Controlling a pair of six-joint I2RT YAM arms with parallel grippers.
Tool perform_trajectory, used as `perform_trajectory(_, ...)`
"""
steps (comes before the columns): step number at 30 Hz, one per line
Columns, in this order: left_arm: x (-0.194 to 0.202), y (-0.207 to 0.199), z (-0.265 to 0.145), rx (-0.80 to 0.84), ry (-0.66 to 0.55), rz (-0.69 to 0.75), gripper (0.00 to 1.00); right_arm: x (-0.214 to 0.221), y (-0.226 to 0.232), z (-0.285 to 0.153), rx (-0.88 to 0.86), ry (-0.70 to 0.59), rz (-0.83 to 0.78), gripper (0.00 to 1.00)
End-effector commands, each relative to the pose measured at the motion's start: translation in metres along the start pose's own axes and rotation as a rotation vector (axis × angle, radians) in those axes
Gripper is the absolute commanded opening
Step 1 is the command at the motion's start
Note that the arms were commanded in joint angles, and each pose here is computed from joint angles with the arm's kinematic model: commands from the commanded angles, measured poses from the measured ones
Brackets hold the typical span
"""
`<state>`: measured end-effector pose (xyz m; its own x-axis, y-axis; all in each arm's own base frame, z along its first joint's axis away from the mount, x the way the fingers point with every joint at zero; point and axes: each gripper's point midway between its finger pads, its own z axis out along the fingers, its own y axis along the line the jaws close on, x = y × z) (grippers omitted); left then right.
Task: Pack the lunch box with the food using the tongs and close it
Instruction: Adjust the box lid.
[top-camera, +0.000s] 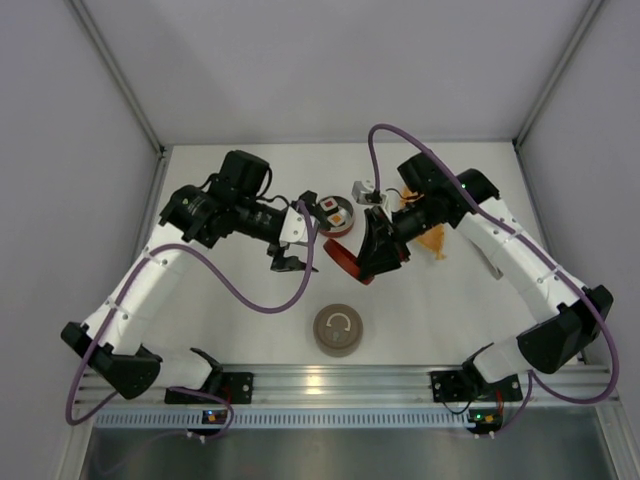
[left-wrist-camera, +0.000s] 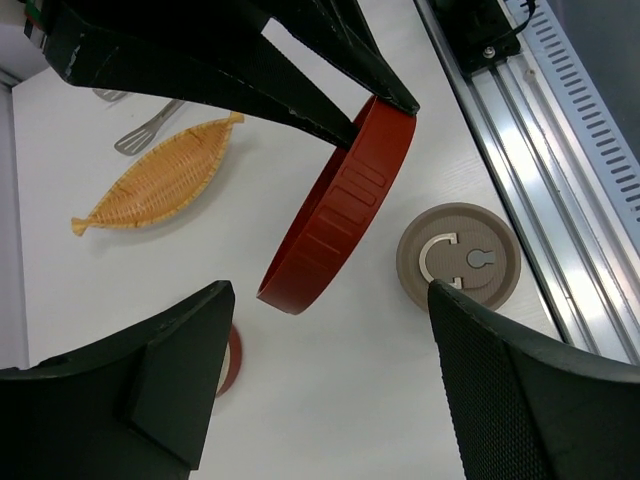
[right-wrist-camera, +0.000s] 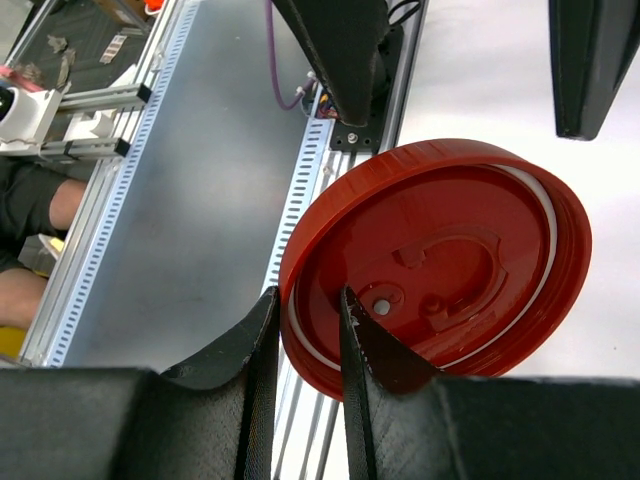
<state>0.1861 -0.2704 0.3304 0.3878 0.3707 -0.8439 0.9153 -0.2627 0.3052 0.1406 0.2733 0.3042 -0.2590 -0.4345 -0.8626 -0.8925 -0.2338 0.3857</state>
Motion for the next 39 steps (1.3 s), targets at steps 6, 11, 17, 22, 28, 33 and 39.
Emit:
perform_trajectory(6,-0.004,-0.001,0.013,0.027,0.007,0.070,0.75,-0.011,0.028,0.006,-0.083,-0.019,-0.061,0.00)
perform_trajectory(11,-0.006,-0.006,0.023,0.056,0.010,0.078,0.72,-0.013,0.032,0.006,-0.098,-0.024,-0.062,0.00)
perform_trajectory(17,-0.004,-0.015,0.032,0.096,0.029,0.083,0.56,-0.014,0.032,0.007,-0.104,-0.024,-0.060,0.00)
perform_trajectory(22,-0.003,-0.018,0.032,0.099,0.036,0.060,0.40,-0.010,0.027,0.007,-0.091,-0.010,-0.050,0.00)
perform_trajectory(28,-0.001,-0.023,0.030,0.076,0.045,-0.049,0.02,-0.003,0.013,0.009,-0.048,0.002,-0.011,0.14)
perform_trajectory(33,-0.003,-0.030,0.028,0.050,0.026,-0.151,0.00,-0.005,-0.005,0.004,0.055,0.012,0.004,0.67)
perform_trajectory(39,0.006,-0.011,0.025,-0.079,0.079,-0.287,0.00,-0.002,-0.013,-0.002,0.093,0.014,0.080,0.99)
